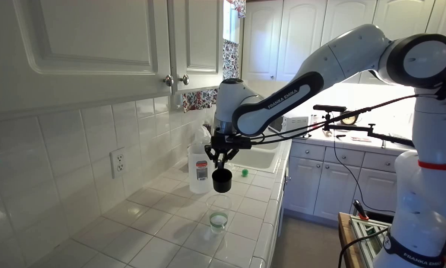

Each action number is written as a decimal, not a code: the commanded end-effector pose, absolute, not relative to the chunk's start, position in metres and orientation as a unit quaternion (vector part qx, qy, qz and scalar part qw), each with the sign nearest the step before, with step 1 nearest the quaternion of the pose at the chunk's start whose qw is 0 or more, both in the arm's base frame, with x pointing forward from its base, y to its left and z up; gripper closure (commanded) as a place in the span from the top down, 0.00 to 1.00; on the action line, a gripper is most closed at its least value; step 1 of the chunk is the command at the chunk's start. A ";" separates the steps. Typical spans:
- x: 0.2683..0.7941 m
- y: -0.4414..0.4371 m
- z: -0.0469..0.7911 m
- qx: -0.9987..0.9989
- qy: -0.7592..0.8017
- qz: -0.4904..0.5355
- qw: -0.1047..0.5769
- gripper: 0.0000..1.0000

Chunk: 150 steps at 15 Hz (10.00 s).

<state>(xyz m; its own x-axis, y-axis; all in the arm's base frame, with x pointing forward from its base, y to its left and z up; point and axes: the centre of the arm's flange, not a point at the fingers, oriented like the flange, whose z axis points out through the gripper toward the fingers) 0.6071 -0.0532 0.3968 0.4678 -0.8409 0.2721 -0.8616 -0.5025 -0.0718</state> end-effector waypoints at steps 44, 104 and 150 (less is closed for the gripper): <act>0.600 0.050 0.407 0.862 -0.367 0.272 0.221 0.06; 0.550 0.092 0.406 0.832 -0.327 0.402 0.199 0.06; 0.521 0.099 0.393 0.801 -0.303 0.450 0.254 0.06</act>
